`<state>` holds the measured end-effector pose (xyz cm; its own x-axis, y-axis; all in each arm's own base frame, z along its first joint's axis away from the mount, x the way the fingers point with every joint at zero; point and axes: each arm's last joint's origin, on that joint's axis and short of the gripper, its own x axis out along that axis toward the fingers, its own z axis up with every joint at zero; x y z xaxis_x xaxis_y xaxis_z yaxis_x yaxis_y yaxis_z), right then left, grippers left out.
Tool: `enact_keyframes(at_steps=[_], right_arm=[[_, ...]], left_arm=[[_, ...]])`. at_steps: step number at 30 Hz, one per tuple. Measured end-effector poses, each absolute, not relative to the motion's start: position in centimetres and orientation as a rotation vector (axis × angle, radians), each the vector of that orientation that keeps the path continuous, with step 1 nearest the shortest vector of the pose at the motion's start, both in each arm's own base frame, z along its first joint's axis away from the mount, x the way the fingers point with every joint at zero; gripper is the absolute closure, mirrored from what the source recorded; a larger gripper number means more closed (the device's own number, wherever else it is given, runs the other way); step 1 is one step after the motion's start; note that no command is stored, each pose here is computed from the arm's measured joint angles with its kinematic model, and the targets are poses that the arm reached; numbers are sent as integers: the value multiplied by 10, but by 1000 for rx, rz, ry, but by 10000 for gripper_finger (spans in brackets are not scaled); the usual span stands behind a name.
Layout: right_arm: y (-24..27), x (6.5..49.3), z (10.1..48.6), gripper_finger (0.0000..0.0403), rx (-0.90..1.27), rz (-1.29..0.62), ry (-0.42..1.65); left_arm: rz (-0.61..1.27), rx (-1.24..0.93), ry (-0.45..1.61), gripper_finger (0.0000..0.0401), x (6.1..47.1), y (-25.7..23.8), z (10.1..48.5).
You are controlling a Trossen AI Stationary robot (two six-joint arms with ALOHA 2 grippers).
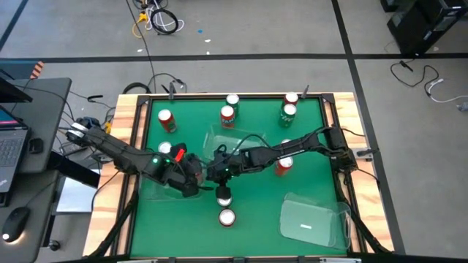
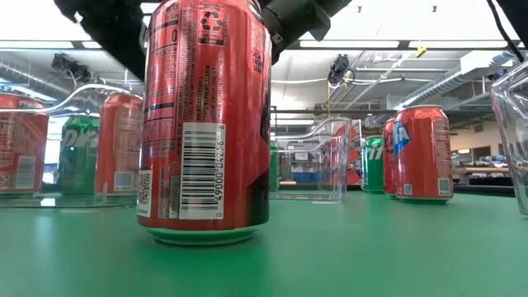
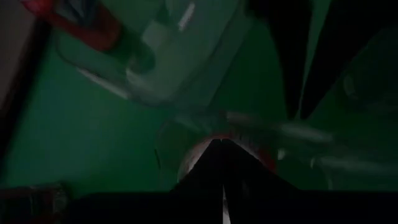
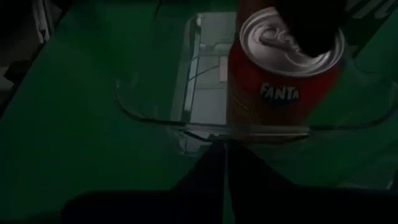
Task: Sort soda cans
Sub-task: Put the bottom left red soda can into the bottom left transparent bin, then put the green soda can into the bottom right transparent bin
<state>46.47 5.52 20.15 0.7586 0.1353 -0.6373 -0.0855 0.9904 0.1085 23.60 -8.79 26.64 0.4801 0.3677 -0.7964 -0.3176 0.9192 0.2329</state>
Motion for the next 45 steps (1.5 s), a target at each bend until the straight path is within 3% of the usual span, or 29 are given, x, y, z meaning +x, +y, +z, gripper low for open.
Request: enact_keyframes(at_steps=[12, 23, 33, 45], right_arm=[[55, 459, 217, 297, 57, 90, 681], [51, 422, 262, 218, 3, 77, 787], [90, 391, 289, 153, 83, 112, 823], [126, 393, 291, 95, 258, 50, 726]], left_arm=[[397, 4, 810, 401, 209, -88, 294], [277, -47, 506, 401, 175, -87, 271], [128, 24, 165, 401, 165, -80, 256], [243, 105, 134, 400, 164, -76, 247]])
